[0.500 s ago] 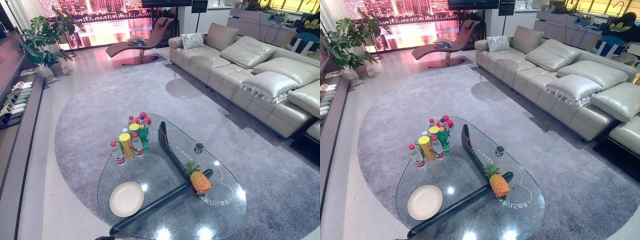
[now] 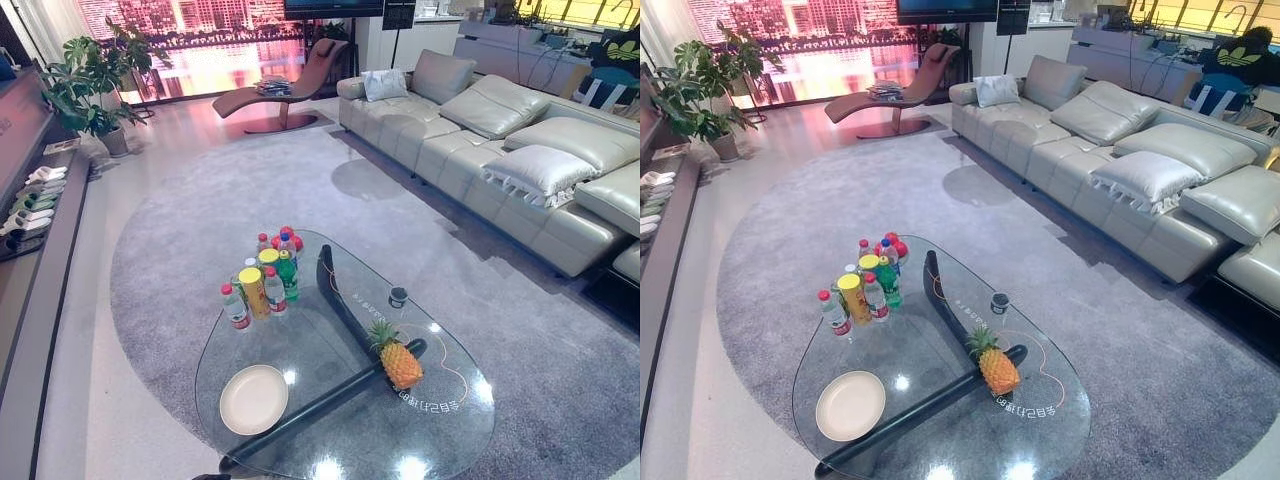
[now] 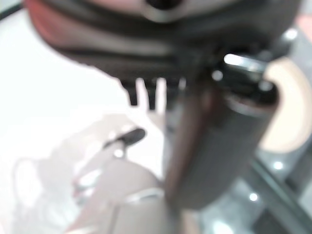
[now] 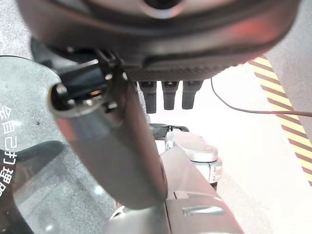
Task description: Pick up the fruit to the plate
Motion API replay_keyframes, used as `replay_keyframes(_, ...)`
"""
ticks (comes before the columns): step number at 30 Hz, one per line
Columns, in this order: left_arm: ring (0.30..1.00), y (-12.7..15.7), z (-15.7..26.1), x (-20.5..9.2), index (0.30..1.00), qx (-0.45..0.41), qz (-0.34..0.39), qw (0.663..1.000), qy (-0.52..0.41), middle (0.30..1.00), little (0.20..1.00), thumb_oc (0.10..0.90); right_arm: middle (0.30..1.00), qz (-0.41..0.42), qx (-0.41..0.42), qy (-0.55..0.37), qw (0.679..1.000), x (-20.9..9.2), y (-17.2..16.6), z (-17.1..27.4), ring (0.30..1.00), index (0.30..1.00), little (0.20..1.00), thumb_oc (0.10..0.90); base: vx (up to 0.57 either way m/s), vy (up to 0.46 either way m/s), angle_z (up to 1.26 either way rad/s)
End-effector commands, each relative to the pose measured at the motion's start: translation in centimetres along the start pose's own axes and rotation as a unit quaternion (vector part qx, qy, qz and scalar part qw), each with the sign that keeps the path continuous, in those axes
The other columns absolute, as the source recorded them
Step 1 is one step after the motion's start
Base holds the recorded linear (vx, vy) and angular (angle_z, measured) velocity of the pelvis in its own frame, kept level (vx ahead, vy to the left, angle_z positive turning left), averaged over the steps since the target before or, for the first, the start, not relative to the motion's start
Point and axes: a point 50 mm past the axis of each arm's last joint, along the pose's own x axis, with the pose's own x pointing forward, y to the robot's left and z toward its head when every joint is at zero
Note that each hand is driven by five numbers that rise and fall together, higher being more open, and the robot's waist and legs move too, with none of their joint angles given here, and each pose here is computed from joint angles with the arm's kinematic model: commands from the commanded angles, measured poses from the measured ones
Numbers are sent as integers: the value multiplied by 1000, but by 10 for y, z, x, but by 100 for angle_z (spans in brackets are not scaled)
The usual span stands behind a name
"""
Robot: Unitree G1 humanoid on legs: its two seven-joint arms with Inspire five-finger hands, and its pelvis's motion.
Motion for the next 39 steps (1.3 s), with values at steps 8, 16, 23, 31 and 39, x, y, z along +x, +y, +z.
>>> replay_keyframes(8,900,-8,16,3,900,-1,-9,1000,-8,900,900,800,900,0,-9,-10,1000,-1,4,22,900,900,900,800,8,1,0)
replay_keyframes(16,900,-10,16,3,900,-10,-9,1000,-4,900,900,800,900,0,-10,-10,1000,-2,3,22,900,900,900,800,0,0,0)
replay_keyframes(23,900,-9,32,4,900,-38,-5,999,-26,900,900,800,900,-27,-42,-56,997,-7,-8,52,900,900,900,800,-114,21,-5)
replay_keyframes(31,900,13,100,-5,900,-92,15,987,-128,900,900,800,900,-69,-55,-189,978,-28,-12,127,900,900,900,800,-253,-27,-5)
replay_keyframes(39,900,42,174,-32,900,-196,49,942,-268,900,900,800,900,-125,-5,-367,922,-80,-25,214,900,900,900,800,-167,12,-4)
